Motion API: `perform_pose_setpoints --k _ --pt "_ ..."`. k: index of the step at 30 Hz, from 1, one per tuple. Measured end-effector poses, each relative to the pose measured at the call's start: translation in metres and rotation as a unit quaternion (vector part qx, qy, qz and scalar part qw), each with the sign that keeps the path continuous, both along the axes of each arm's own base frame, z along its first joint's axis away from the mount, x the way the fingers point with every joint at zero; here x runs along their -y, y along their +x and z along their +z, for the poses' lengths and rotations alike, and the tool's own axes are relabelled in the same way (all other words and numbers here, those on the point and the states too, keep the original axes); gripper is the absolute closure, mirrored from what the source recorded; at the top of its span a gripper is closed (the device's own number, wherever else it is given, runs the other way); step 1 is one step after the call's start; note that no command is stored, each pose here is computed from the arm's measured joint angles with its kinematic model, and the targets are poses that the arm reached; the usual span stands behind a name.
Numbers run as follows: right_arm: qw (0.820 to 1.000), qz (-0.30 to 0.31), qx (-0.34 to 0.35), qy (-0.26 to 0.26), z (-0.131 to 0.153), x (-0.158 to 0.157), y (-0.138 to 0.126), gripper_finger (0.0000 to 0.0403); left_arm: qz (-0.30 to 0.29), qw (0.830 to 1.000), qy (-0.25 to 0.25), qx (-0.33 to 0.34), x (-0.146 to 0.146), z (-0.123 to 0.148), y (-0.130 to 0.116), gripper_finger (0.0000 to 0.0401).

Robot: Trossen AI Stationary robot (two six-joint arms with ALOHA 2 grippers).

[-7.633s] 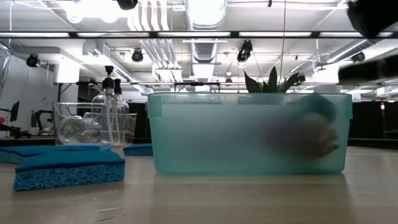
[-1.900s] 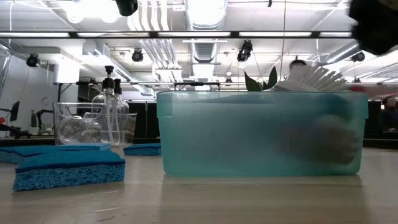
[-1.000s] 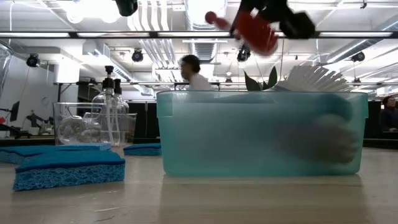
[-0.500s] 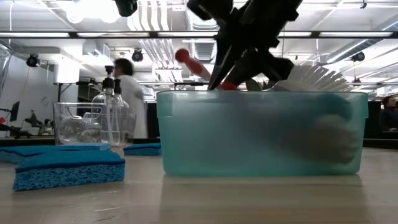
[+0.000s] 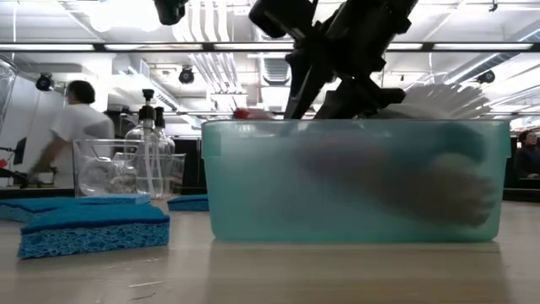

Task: Pick & Place Kitchen Sink Supplies
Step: Put the red dish brush into the green bin, then put the blue sponge into the bottom transparent bin

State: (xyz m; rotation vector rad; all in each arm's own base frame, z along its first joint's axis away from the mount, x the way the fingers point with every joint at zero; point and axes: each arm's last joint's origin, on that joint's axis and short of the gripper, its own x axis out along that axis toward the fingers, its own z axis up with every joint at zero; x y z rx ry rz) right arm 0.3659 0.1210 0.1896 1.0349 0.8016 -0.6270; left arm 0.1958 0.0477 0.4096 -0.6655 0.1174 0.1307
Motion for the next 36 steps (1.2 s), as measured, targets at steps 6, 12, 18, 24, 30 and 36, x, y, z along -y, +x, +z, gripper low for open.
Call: perform_pose_setpoints --k 6,12,18,24,30,36 --pt "1.0 0.014 0.025 0.0 0.019 -0.002 0.003 0.0261 0.0 1.0 -0.002 -0.017 0.0 -0.003 -0.001 0.0139" --pt "0.994 0.042 0.074 -0.066 0.052 0.001 0.005 0.0221 0.003 0.999 -0.005 -0.049 -0.001 -0.011 0.002 0.0139" --pt "0.98 0.038 0.125 -0.152 0.093 0.013 -0.002 0.0207 -0.033 0.991 -0.014 -0.13 -0.002 -0.031 0.014 0.0139" --pt "0.966 0.029 0.158 -0.204 0.129 0.025 -0.02 0.0211 -0.062 0.965 -0.02 -0.255 -0.002 -0.059 0.017 0.014" --pt "0.956 0.003 0.174 -0.235 0.148 0.032 -0.036 0.0212 -0.151 0.942 -0.039 -0.298 0.005 -0.078 0.033 0.014" --pt "0.952 0.006 0.175 -0.25 0.152 0.034 -0.04 0.022 -0.121 0.9 -0.09 -0.409 0.01 -0.109 0.048 0.014"
